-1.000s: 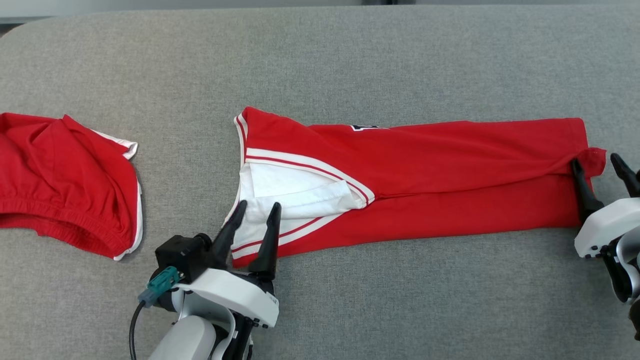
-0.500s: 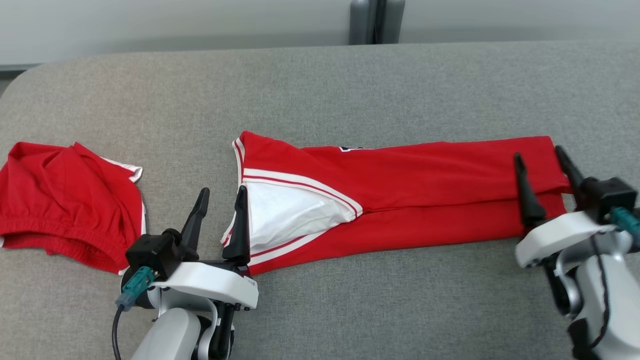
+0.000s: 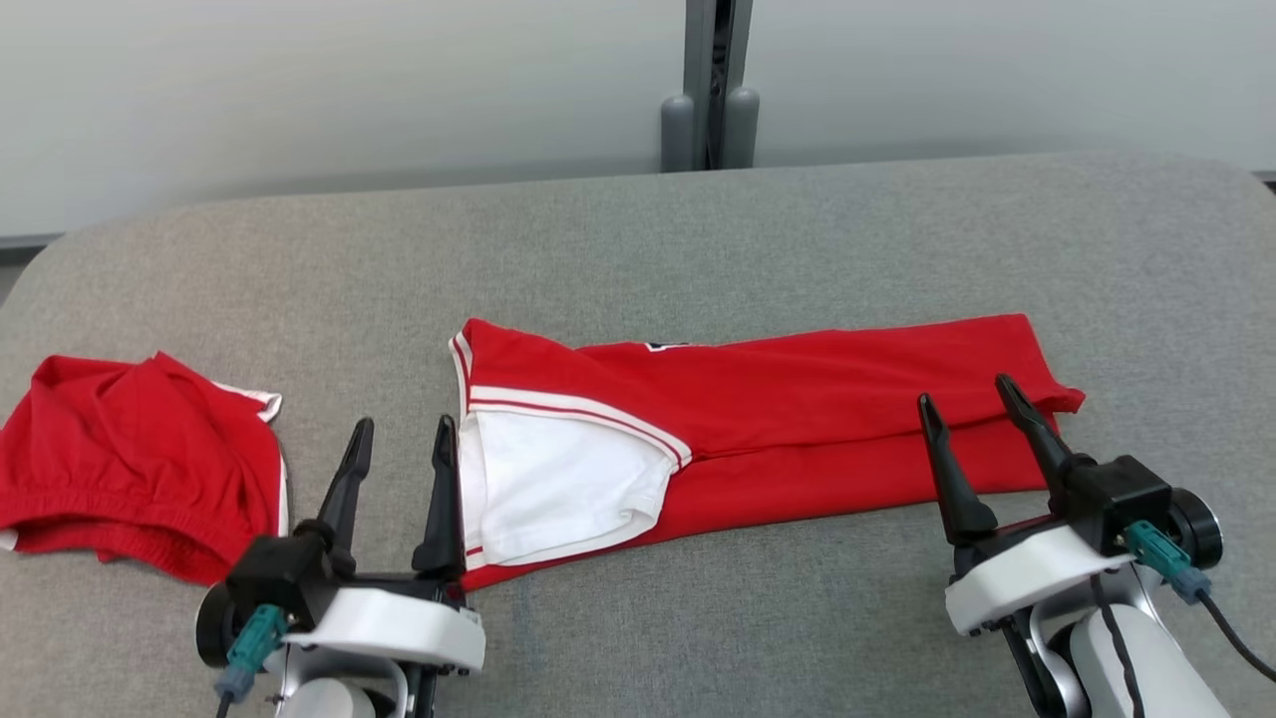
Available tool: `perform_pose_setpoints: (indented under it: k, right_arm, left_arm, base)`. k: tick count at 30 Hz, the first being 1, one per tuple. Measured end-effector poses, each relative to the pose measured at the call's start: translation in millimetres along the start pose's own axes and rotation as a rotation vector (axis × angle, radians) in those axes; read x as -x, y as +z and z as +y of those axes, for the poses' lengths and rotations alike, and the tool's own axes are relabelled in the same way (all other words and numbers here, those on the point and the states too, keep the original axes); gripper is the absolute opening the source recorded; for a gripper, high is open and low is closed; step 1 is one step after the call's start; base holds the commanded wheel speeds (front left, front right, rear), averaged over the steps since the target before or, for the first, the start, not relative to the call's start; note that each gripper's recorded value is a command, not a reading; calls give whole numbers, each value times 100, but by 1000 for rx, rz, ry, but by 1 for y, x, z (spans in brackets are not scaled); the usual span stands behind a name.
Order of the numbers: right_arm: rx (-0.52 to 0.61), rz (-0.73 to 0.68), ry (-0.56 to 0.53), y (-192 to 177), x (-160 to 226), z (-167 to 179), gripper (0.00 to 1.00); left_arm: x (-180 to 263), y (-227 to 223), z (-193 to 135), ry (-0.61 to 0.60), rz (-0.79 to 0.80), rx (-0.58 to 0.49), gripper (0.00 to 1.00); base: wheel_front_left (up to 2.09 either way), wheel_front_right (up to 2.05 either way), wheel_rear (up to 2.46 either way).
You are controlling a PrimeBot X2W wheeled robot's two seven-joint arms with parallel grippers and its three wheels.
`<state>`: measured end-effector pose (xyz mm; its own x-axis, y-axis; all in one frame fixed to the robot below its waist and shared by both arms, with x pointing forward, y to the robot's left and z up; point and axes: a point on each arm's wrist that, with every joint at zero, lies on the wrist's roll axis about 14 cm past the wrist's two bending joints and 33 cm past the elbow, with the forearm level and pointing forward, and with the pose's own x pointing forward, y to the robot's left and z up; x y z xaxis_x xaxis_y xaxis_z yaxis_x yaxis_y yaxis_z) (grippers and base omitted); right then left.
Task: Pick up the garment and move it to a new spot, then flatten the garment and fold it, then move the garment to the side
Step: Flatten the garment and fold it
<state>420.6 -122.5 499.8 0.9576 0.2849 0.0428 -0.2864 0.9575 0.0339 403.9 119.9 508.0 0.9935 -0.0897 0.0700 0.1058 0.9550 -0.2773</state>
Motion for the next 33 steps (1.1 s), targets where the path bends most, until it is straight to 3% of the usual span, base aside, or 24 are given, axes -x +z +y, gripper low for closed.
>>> perform_pose_setpoints:
  k: [7,19,33]
  right_arm:
    - [-36,-66,-39,20,25,-4,100]
    - [-76,-77,-99,20,61,-7,100]
    - [-90,-78,-95,19,68,-3,100]
  left_arm:
    - [19,5,-4,-11,-15,-29,100]
    - [49,8,7,38,-20,-71,100]
    - [62,4,13,62,-6,-75,100]
  base:
    - [0,0,0]
    - [0,0,0]
    - [0,0,0]
